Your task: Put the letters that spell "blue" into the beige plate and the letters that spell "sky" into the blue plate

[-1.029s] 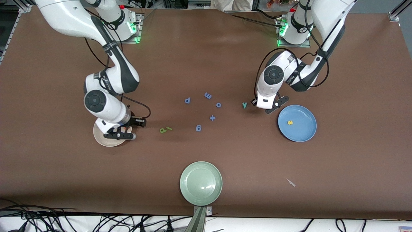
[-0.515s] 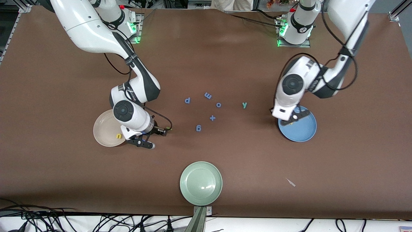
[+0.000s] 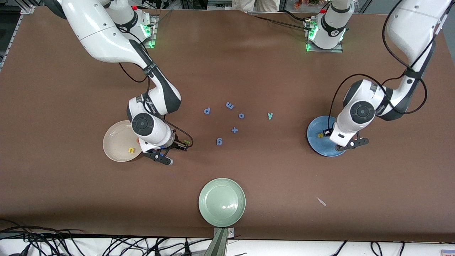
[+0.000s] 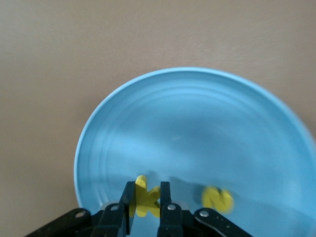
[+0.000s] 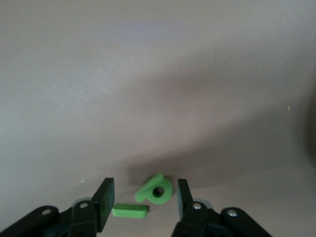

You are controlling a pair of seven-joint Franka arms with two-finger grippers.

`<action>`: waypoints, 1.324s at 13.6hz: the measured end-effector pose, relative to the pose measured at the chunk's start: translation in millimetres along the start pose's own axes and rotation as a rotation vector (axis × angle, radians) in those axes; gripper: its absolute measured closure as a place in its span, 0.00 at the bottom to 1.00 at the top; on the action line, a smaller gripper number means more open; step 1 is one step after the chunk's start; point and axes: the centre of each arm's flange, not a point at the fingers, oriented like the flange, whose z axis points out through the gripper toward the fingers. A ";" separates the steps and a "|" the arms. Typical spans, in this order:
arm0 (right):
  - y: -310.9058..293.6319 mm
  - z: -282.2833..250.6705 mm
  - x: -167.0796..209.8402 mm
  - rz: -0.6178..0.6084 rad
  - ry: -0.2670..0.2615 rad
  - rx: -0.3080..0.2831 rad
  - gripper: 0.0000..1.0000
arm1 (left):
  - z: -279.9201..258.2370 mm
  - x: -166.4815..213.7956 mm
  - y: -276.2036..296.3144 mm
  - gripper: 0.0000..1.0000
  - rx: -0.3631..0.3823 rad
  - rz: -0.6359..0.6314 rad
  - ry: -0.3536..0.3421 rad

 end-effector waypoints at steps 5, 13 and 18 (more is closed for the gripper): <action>5.0 15.7 -8.8 0.030 -0.023 -0.024 0.42 | -9.8 2.2 8.1 0.22 -0.003 0.016 0.003; 4.6 10.1 -9.4 0.017 -0.024 -0.028 0.75 | -118.3 -67.8 127.0 0.00 -0.024 0.206 -0.031; 14.4 -17.8 1.2 -0.055 -0.025 -0.053 0.80 | -102.7 -125.2 206.9 0.02 -0.085 0.409 -0.026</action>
